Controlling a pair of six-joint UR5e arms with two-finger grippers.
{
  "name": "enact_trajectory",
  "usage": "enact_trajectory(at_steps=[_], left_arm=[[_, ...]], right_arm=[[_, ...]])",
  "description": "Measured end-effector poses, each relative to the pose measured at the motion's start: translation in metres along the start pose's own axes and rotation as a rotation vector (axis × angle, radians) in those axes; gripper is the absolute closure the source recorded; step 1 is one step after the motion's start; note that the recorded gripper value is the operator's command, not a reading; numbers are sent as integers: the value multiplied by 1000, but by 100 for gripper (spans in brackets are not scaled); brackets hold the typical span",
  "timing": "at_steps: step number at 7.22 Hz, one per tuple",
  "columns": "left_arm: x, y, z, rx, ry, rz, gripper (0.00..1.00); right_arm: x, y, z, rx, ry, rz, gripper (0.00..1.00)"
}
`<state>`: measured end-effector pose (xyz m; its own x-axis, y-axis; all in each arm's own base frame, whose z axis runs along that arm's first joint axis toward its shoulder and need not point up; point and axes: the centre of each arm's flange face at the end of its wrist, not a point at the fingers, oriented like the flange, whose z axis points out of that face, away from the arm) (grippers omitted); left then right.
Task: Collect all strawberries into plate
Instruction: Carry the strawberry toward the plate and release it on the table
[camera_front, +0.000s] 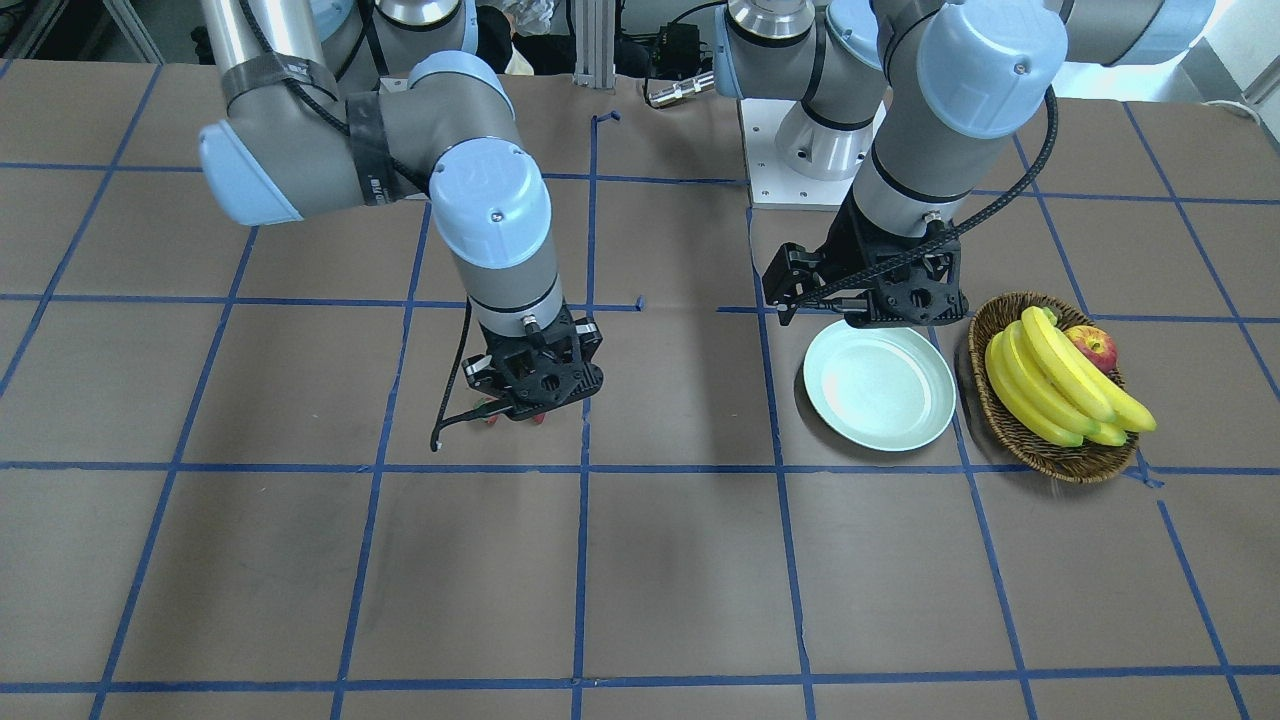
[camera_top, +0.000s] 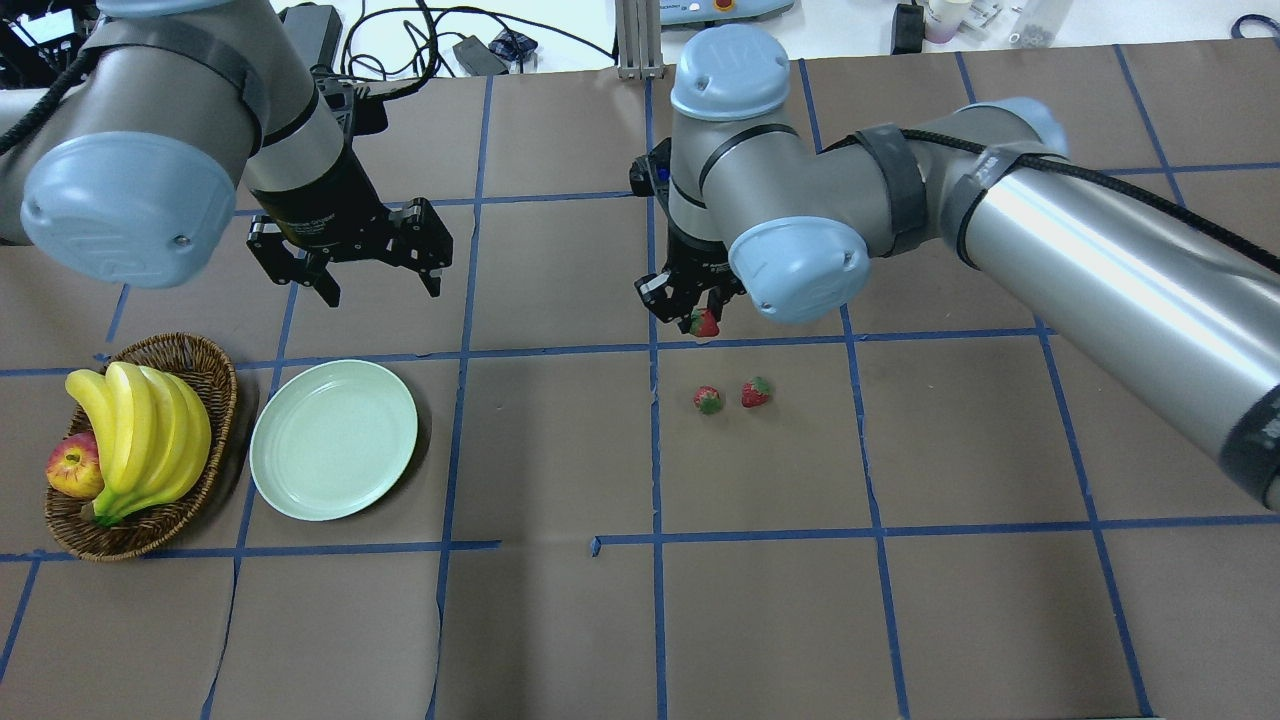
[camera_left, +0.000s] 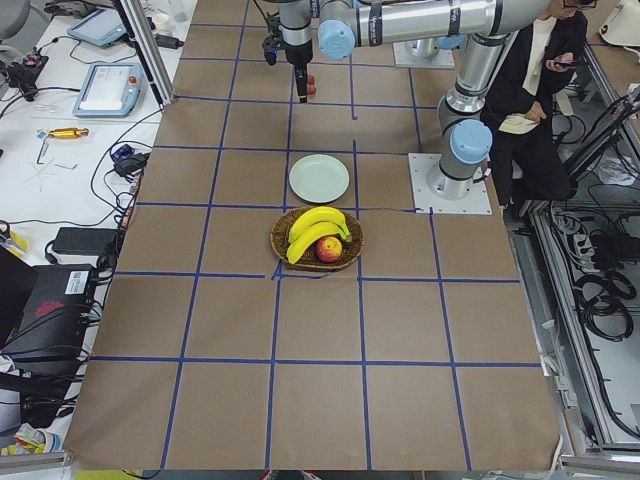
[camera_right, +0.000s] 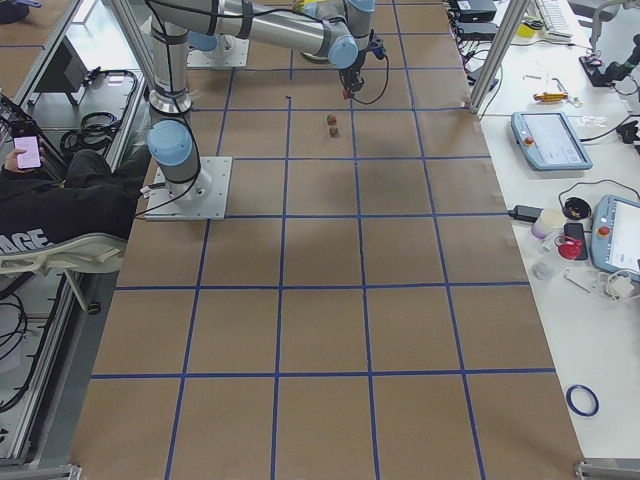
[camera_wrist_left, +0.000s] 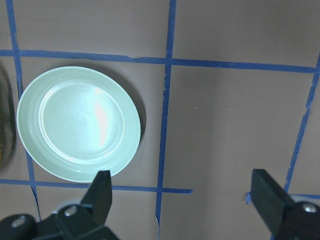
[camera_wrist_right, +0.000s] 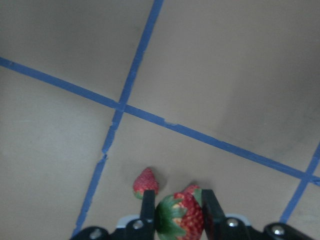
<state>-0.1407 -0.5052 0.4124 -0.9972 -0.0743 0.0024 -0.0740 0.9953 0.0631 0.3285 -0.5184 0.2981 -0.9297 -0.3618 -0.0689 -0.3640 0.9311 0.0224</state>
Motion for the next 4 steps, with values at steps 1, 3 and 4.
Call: enact_trajectory(at_steps=[1,3,4], left_arm=[[0,0,1,-2,0,1,0],[1,1,1,-4,0,2,0],[1,1,2,-4,-1,2,0]], right_arm=[[-21,-2,16,-5,-21,2,100],[-46,-8,48,-16,-39,-7,100],[-53,-10,62,-30,-62,-11,100]])
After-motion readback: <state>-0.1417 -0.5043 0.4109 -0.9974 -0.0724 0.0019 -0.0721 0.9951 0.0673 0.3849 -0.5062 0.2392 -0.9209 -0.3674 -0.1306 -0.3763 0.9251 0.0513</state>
